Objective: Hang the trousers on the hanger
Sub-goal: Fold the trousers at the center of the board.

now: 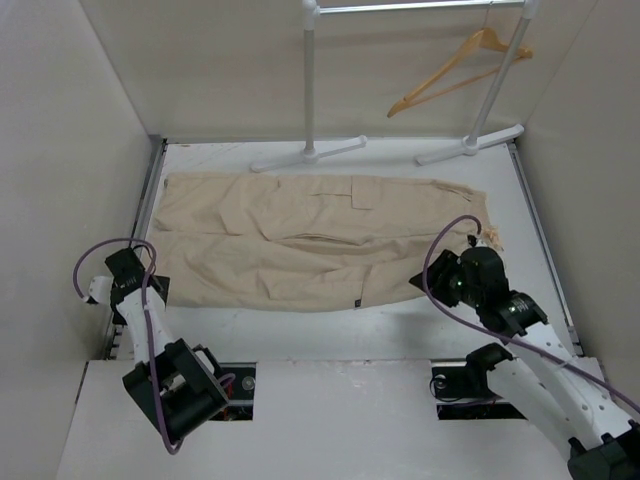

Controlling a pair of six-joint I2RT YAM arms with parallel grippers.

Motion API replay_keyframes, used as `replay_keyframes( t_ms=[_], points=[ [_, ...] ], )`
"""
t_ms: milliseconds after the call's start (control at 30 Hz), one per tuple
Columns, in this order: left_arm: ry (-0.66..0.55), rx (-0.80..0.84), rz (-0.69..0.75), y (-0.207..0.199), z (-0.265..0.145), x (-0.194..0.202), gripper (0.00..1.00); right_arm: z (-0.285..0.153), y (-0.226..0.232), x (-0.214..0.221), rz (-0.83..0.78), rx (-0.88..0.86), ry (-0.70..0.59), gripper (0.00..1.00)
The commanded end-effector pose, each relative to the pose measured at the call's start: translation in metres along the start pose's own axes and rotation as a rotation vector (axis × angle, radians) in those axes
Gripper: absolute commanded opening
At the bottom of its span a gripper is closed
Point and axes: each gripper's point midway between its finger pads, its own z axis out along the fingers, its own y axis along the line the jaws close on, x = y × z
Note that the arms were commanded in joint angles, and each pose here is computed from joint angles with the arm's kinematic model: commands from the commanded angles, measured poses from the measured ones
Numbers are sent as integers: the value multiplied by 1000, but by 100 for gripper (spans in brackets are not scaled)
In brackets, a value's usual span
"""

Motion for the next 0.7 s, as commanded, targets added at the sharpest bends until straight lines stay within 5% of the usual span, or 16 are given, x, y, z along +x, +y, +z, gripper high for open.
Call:
replay_keyframes(
  t_ms=[0,367,467,667],
  points=[
    [-30,37,-57,-14,7,-11,60,-7,2,5,-30,-23,15,52],
    [3,74,-172,-14,42,-8,32,-15,-9,-13,39,19,-62,54],
    [-35,70,-178,-15,36,-17,13,-13,-33,-32,118,122,-138,57],
    [-127,59,-119,-37,6,-26,5,-14,-113,-80,345,427,-321,58]
  ],
)
